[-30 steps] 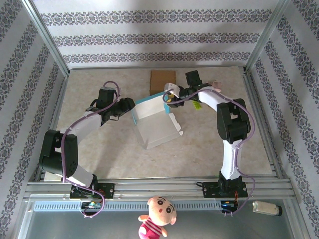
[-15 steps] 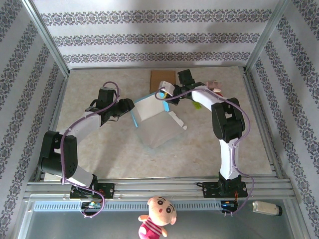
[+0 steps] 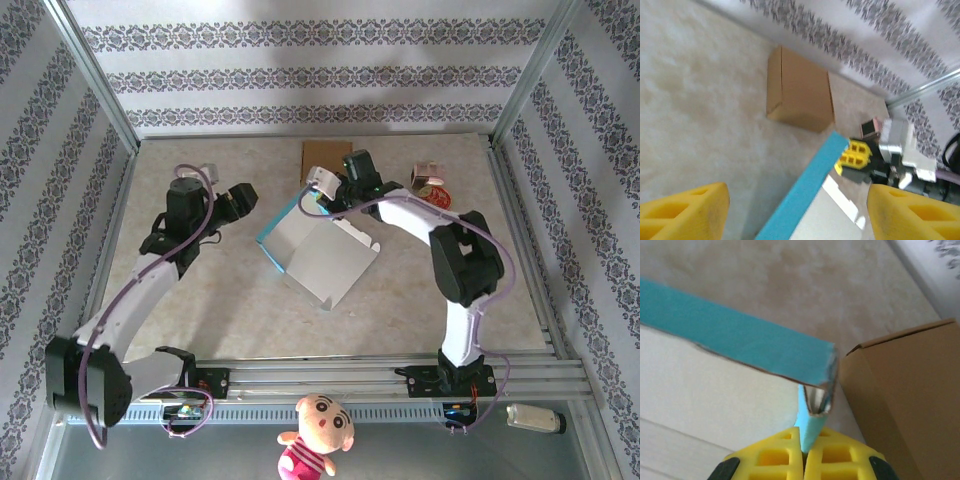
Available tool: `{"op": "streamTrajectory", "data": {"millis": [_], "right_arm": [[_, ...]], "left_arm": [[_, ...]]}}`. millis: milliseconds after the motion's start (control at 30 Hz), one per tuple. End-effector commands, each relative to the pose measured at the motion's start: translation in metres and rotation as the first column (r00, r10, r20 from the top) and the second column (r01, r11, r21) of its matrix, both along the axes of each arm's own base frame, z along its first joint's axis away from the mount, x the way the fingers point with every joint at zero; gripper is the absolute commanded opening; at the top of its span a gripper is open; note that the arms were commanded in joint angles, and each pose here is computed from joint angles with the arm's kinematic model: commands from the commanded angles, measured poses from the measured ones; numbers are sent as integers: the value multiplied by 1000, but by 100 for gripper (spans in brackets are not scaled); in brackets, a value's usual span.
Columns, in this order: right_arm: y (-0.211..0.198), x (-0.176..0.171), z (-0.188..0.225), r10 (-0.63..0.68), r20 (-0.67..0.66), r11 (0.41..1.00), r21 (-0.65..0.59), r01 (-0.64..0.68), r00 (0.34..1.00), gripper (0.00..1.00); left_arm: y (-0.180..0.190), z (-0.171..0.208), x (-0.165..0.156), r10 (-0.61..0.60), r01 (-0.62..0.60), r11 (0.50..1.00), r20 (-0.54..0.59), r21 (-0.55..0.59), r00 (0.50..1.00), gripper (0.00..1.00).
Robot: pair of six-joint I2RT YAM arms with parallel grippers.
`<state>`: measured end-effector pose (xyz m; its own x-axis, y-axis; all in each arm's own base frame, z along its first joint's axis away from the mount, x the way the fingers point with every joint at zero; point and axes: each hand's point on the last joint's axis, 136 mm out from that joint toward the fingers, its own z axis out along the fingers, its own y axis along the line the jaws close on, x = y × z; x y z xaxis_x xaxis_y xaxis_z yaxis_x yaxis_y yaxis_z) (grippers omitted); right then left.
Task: Fold the paper box
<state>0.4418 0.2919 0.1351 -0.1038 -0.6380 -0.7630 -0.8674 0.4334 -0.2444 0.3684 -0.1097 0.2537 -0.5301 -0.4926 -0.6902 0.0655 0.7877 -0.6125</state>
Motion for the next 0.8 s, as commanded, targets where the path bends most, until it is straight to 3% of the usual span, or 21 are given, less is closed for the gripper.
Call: {"op": "streamTrajectory", "data": {"millis": [0,67,167,333,600,767], "right_arm": [[13,-15,51,-124,50,972,205,111,991,0],[15,-34,46,-168,69,963,225,149,983,0],[12,-59,33,-241,98,945,253,210,966,0],[18,-82,5,-264,112,937,264,227,958,0],[26,-82,-24,-241,134,947,251,202,961,0],[31,-85,-19,-219,143,946,272,174,965,0]], "left_arm": [[20,0,-9,64,-65,988,10,142,998,74],[19,2,-14,32,-31,984,-1,177,999,74],[-3,0,-23,-120,126,975,-43,181,992,74],[-45,-16,-41,-399,418,902,-159,112,903,74],[-60,-68,-61,-516,580,813,-394,54,760,74],[-71,-90,-56,-531,600,800,-444,17,722,73]]}}
